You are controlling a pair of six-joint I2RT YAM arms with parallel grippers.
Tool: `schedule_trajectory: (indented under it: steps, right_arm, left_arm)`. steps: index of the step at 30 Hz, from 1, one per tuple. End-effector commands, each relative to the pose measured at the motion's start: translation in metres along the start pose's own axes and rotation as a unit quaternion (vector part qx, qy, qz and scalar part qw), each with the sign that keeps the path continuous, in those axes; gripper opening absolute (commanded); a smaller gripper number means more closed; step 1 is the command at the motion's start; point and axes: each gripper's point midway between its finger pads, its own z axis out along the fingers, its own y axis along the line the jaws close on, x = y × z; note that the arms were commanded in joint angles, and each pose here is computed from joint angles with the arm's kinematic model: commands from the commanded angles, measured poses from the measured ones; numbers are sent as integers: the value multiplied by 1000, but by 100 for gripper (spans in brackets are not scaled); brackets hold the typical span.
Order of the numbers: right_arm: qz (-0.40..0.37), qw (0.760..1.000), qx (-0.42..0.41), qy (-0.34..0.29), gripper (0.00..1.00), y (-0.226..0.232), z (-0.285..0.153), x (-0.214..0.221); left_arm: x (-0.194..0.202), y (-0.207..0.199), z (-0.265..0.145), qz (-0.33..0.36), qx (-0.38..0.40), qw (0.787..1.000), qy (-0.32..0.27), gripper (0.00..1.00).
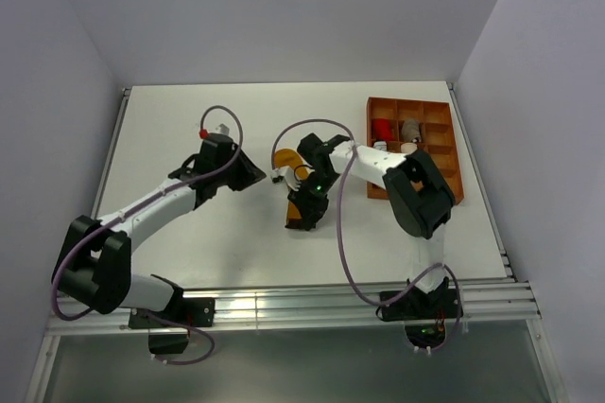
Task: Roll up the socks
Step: Roll the sock at the center of the board.
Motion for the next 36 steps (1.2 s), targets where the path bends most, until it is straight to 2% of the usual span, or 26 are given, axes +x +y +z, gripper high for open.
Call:
schedule_trajectory:
  steps: [1,3,7,15,19,24,36]
  right_arm:
    - [59,993,-101,13,24,11,-6,12]
    - [94,986,-135,22,24,10,-4,18]
    - [140,980,-139,35,24,-3,3,24]
    - [190,968,-155,47,24,-17,4,25]
    - [207,965,-153,50,24,-24,5,27]
    - [220,961,-157,50,23,-29,5,28]
    - [236,956,-165,51,23,-34,4,29]
  left_arm:
    - [7,-21,8,6,50,998,-22,27]
    - [24,-28,13,17,77,997,-13,25]
    - [56,-29,22,40,100,994,12,20]
    - [106,-31,30,95,150,983,53,20]
    - [127,-32,34,122,179,973,82,24]
    - [149,-33,36,160,221,956,105,38]
    - [178,-29,31,189,277,930,152,41]
